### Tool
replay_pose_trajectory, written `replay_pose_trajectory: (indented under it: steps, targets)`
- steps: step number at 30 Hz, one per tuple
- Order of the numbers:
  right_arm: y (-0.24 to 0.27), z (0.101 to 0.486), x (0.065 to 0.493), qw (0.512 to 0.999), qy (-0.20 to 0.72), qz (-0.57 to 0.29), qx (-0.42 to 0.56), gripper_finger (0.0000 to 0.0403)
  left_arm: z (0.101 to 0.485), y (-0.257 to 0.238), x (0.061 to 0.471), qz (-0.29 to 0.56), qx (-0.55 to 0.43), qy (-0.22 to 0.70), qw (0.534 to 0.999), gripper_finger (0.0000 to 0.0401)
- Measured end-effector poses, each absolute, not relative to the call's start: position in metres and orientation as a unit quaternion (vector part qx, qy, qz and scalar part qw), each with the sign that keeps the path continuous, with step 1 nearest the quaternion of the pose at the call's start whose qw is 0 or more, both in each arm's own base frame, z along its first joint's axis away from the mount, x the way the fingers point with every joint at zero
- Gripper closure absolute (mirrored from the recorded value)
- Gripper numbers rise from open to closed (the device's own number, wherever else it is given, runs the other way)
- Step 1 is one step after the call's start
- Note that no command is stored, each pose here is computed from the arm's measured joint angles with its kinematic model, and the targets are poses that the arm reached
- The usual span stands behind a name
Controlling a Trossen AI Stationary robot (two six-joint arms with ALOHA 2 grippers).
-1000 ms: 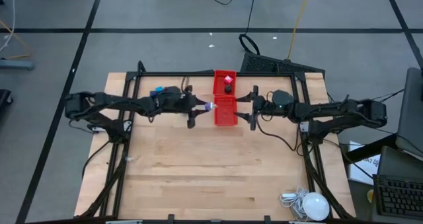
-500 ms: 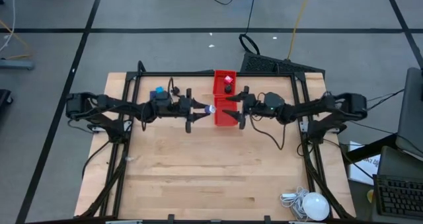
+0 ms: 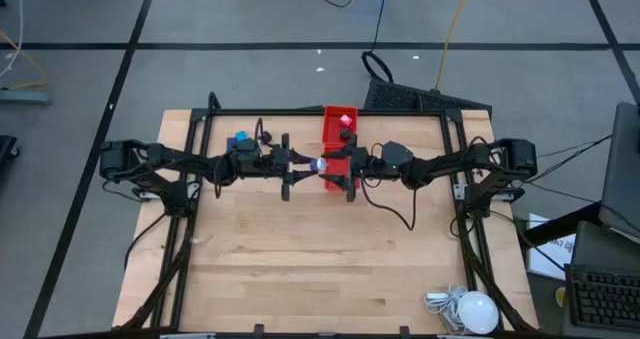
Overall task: Pick & Place Office items
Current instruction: Put the violet charger adapter into the top red basket
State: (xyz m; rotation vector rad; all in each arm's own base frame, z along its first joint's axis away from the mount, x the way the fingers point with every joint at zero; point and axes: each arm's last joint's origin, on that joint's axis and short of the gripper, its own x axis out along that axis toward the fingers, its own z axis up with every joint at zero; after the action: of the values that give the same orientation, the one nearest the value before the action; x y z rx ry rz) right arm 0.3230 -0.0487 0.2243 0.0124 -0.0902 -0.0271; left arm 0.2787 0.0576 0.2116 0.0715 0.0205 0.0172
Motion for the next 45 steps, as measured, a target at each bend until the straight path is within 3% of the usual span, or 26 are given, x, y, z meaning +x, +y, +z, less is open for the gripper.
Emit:
replay_pose_trajectory:
  steps: [16,27,36,41,45]
  targets:
    - [-0.05,0.221,0.323,0.999,-0.028,-0.018,0.015,0.0281,0.21,0.055,0.281,0.017,0.031,0.01,0.999,0.0275]
    - [-0.05,0.223,0.325,0.999,-0.029,-0.019,0.018,0.0285,0.209,0.054,0.281,0.019,0.018,0.013,1.0,0.0272]
    - [-0.073,0.239,0.315,0.996,-0.051,-0.077,0.019,0.0285,0.205,0.054,0.281,0.014,-0.034,0.03,0.999,0.0103]
    - [-0.098,0.253,0.304,0.991,-0.055,-0.117,0.023,0.0285,0.203,0.053,0.281,0.008,-0.015,0.042,0.999,0.0046]
    - [-0.126,0.266,0.307,0.985,0.045,-0.159,0.045,0.0285,0.203,0.054,0.281,0.013,0.034,0.045,0.998,0.0019]
